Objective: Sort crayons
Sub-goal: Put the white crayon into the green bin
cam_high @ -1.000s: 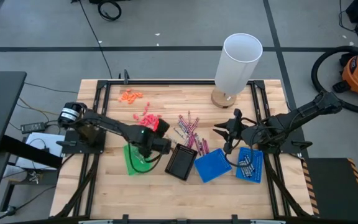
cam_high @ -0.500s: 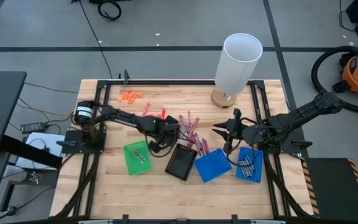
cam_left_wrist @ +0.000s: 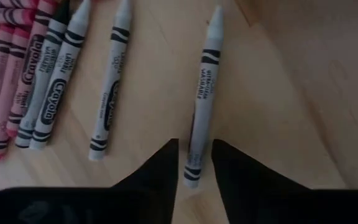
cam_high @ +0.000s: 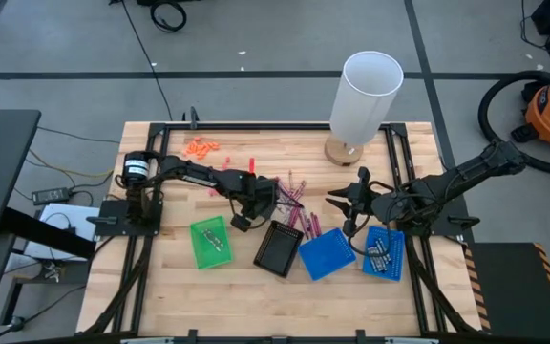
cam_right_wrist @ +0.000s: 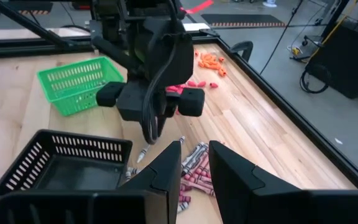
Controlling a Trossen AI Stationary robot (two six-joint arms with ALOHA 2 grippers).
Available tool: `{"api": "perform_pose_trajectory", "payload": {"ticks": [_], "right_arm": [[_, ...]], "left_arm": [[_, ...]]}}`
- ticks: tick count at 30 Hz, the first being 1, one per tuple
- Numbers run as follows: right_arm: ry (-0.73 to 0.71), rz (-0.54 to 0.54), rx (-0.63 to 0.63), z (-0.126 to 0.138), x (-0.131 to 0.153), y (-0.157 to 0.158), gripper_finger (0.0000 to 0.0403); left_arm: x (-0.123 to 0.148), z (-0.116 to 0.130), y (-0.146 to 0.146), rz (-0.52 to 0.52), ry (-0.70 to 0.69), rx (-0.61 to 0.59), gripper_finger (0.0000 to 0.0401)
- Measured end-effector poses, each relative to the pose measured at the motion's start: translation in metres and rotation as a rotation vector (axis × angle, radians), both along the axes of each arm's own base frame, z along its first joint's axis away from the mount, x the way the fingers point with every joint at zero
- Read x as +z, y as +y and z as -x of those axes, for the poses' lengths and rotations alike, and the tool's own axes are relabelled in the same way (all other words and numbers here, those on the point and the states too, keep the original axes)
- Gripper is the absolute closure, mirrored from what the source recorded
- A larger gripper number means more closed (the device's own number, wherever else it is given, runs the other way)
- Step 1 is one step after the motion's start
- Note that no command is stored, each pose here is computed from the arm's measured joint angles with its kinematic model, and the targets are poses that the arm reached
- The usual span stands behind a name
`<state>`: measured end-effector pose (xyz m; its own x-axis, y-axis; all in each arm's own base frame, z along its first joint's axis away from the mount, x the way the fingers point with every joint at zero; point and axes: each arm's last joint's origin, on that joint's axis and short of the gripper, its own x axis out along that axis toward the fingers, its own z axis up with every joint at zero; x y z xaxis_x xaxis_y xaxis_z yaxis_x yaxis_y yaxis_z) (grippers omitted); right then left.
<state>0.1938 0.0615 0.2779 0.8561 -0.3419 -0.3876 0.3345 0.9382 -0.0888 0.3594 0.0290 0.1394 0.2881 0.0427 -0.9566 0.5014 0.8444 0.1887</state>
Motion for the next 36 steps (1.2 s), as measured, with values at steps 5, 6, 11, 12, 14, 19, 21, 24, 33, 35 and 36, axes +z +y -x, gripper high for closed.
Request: {"api": "perform_pose_trajectory", "payload": {"ticks": [5,6,11,12,14,19,21,24,33,35,36], "right_arm": [[-0.004,0.000,0.001,0.000,0.000,0.000,0.0311],[-0.006,0.000,0.001,0.000,0.000,0.000,0.0311],[-0.004,0.005,0.003,0.000,0.000,0.000,0.0311],[-0.002,0.011,0.006,0.000,0.000,0.000,0.0311],[-0.002,0.017,0.011,0.000,0.001,0.000,0.0311],[0.001,0.024,0.014,-0.001,0.001,0.000,0.0311],[0.000,0.026,0.016,-0.001,0.001,0.000,0.0311],[-0.007,0.028,0.018,-0.001,0.002,0.000,0.0311],[-0.018,0.013,0.031,-0.002,0.003,0.001,0.0311],[-0.023,0.009,0.030,-0.002,0.003,0.001,0.0311],[-0.022,0.009,0.030,-0.002,0.003,0.001,0.0311]], "left_arm": [[-0.001,0.001,0.001,0.020,0.013,0.020,0.0355],[-0.001,0.002,0.001,0.020,0.017,0.024,0.0365],[0.000,0.004,0.000,0.014,0.034,0.054,0.0390],[0.001,0.004,-0.001,0.003,0.032,0.067,0.0390],[0.005,0.005,-0.003,-0.027,0.023,0.092,0.0390],[0.019,0.011,-0.006,-0.143,0.003,0.177,0.0389],[0.025,0.012,-0.009,-0.184,-0.025,0.219,0.0389],[0.036,0.015,-0.013,-0.233,-0.064,0.264,0.0389],[0.082,0.033,-0.026,-0.390,-0.208,0.380,0.0389],[0.091,0.039,-0.029,-0.405,-0.230,0.400,0.0389],[0.096,0.042,-0.031,-0.411,-0.241,0.413,0.0389]]}}
